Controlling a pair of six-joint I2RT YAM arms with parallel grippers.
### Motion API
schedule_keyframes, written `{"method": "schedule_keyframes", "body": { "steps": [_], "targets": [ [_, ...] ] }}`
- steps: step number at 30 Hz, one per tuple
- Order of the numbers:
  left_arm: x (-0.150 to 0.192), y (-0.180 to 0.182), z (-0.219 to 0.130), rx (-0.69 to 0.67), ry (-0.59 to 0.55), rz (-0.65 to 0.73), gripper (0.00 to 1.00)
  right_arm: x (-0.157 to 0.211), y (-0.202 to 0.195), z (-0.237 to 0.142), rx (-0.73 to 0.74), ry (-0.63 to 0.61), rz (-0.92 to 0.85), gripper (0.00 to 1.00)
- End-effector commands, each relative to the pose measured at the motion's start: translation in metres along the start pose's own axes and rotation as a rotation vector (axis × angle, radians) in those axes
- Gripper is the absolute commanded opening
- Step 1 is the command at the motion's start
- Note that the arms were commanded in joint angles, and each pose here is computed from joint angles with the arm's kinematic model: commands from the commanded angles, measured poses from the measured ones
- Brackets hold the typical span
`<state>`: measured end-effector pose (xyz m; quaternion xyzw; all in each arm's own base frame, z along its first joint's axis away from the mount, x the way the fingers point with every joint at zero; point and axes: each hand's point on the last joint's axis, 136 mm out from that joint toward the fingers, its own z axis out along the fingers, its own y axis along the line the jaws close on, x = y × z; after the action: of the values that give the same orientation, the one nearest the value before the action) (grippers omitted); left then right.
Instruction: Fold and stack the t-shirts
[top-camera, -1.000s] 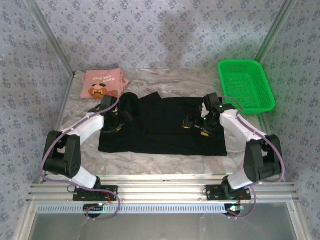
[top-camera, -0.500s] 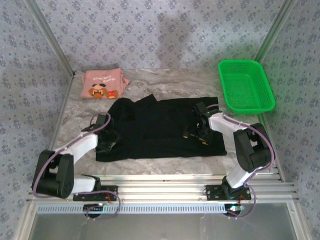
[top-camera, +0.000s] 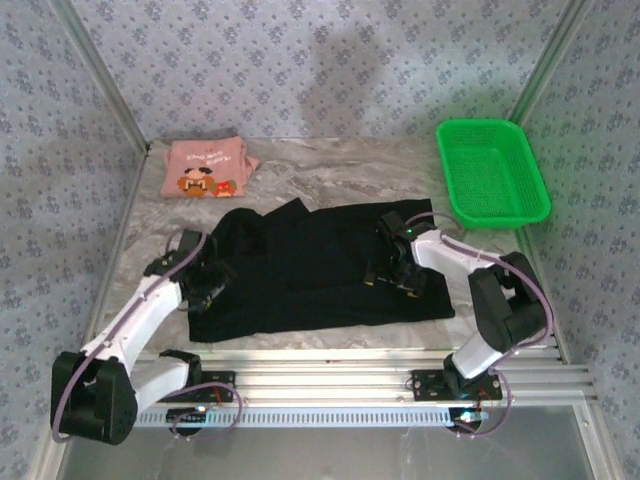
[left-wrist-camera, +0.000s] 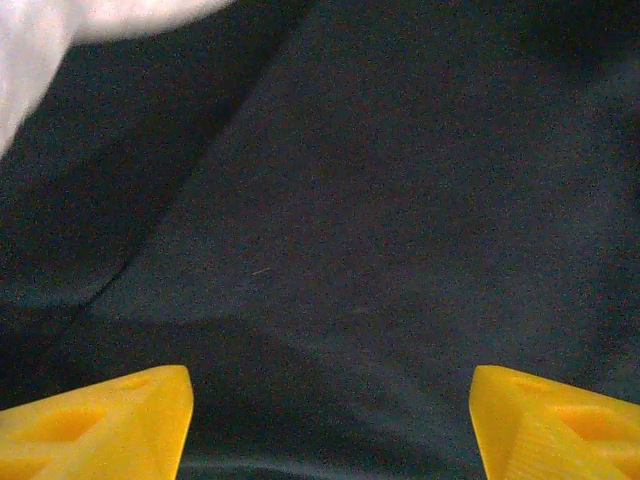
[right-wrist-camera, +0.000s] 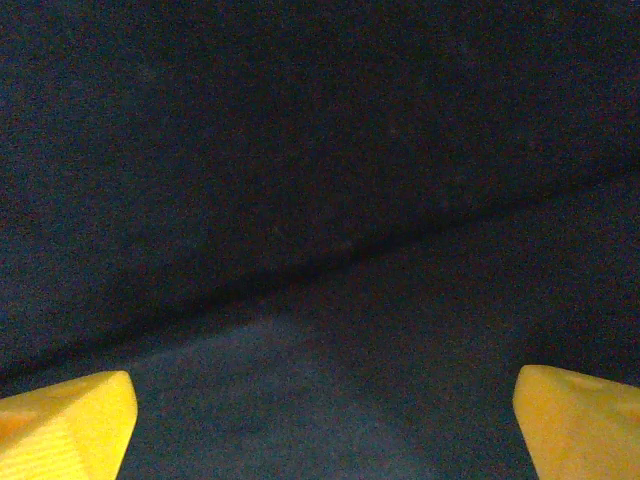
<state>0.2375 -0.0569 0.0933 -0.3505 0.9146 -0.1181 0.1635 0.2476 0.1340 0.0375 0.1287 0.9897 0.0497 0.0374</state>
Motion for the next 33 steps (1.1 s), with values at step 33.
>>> {"method": "schedule_keyframes", "body": {
  "steps": [33],
  "targets": [
    [-0.073, -0.285, 0.134, 0.117, 0.198, 0.982, 0.61, -0.094, 0.036, -0.088, -0.407, -0.058, -0.194, 1.00]
  ]
}}
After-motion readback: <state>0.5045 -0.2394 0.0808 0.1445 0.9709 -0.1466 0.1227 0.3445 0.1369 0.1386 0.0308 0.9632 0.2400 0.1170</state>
